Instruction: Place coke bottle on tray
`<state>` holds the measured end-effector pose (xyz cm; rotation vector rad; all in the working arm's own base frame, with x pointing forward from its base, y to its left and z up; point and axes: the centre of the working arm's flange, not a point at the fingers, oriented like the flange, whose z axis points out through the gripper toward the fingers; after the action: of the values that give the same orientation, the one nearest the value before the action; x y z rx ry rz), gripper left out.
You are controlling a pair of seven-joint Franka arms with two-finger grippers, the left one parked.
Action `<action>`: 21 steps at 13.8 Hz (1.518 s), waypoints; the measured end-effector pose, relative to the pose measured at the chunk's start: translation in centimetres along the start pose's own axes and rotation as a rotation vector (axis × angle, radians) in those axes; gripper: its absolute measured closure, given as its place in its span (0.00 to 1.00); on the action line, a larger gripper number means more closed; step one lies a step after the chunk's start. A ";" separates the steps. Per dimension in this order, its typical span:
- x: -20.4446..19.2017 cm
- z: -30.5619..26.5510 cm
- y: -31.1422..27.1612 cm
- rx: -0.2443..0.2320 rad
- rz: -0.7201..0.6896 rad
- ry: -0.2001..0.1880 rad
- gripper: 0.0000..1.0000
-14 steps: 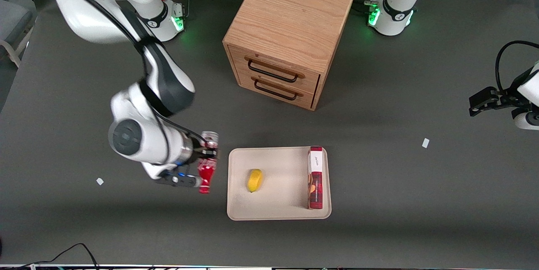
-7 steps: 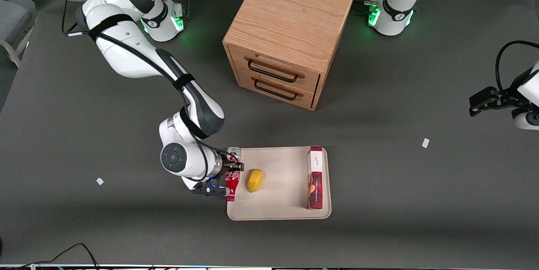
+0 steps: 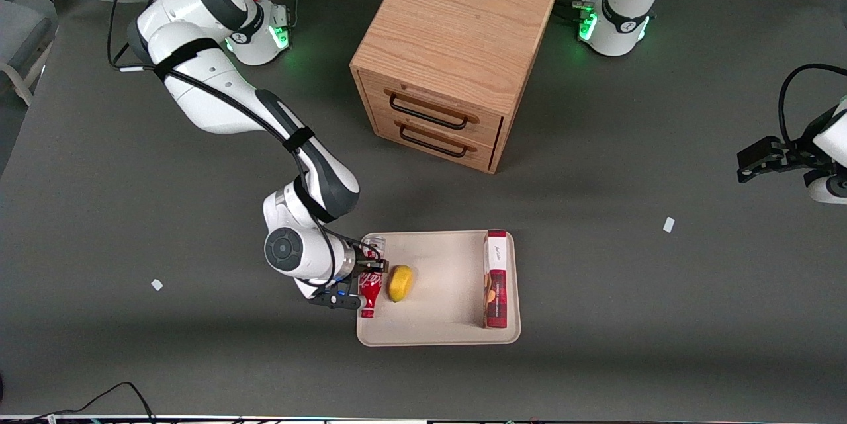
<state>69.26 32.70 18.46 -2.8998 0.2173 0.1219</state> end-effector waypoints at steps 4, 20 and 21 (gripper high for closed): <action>0.3 -0.3 0.0 0.008 0.029 0.016 0.21; -7.0 -40.5 8.5 -0.229 0.148 -0.004 0.00; -8.7 -43.6 10.2 -0.250 0.150 -0.021 0.00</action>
<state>61.97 13.86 59.30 -3.1252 0.4466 0.2189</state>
